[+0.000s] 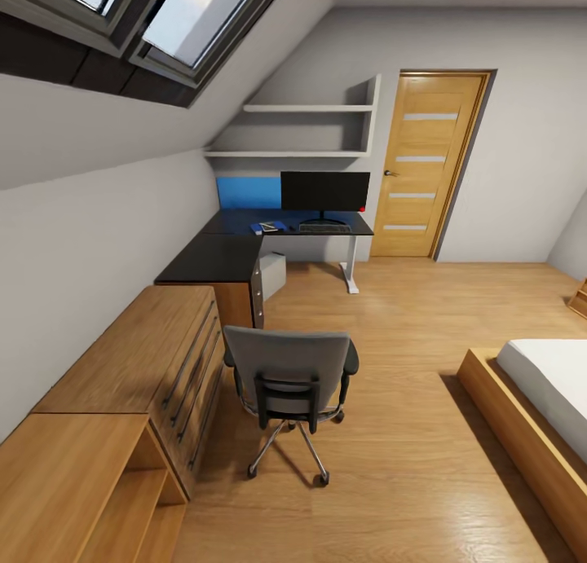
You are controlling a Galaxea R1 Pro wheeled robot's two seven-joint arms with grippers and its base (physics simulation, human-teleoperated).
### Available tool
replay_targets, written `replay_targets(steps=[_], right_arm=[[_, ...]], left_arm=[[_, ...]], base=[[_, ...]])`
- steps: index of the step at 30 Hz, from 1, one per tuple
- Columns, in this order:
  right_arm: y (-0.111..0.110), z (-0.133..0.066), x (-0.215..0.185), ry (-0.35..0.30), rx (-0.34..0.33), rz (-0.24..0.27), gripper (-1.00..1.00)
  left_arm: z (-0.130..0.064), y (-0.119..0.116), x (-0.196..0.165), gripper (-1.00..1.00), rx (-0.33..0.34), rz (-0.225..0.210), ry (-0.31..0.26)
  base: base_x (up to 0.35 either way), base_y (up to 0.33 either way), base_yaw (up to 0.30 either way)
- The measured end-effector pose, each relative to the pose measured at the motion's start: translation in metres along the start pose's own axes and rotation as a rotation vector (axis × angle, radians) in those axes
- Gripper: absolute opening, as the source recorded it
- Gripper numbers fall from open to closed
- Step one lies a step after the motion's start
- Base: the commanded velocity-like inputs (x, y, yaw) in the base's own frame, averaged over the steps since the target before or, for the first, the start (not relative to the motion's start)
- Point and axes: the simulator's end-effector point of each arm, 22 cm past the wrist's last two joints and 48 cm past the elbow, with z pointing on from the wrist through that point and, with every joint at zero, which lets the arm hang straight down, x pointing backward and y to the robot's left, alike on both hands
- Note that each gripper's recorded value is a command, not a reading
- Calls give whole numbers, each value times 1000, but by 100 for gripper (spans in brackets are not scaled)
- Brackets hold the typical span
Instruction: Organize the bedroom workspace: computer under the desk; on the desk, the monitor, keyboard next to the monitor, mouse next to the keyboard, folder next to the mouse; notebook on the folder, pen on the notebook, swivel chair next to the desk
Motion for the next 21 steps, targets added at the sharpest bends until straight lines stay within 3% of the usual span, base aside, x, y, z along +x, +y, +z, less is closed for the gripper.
replay_targets(steps=[7, 21], right_arm=[[-1, 6, 2, 1, 1, 0, 100], [-2, 18, 6, 1, 1, -1, 100]], left_arm=[[5, -6, 7, 100, 7, 8, 27], [17, -10, 9, 100, 10, 10, 30]], base=[[0, 0, 0], [0, 0, 0]])
